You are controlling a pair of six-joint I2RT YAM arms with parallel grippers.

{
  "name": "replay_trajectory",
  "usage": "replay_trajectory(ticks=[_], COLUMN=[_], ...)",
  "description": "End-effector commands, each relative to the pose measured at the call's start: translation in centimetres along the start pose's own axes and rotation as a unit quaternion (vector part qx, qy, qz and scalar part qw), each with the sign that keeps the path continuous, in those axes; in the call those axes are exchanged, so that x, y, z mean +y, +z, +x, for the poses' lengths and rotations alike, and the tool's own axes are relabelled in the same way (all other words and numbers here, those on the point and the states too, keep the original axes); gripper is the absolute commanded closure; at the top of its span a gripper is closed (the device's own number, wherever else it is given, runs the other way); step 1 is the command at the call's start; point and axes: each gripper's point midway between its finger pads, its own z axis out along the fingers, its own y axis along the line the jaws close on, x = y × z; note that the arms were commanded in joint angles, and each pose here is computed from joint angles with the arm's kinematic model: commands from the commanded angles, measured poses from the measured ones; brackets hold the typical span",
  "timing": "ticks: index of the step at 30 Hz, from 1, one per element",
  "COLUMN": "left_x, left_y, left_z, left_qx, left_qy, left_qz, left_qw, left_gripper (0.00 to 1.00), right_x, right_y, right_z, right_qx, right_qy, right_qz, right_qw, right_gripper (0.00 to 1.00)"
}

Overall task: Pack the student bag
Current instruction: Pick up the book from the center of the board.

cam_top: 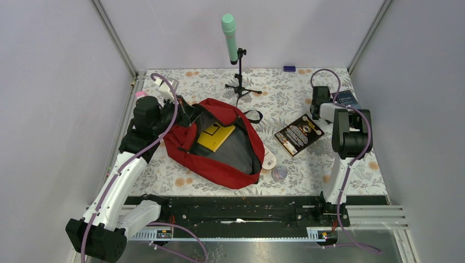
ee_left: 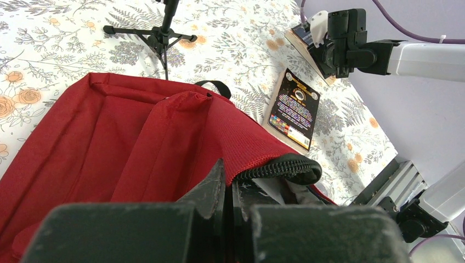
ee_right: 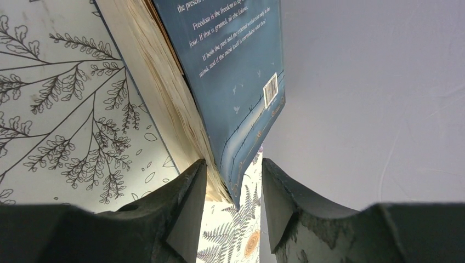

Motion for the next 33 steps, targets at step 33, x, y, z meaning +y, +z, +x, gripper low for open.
replay_trajectory(ticks=[33], left_x=[-1.3], left_y=[-0.2], left_z=[-3.1], left_qx=[-0.056], left_qy=[0.018], left_qz=[0.034], left_qw=[0.998], left_gripper=[1.0], right_x=[1.3], right_y=[1.4], right_z=[1.1], right_qx=[0.026], right_qy=[-0.009], right_qz=[-0.002], right_qw=[1.0], right_gripper=[0.83])
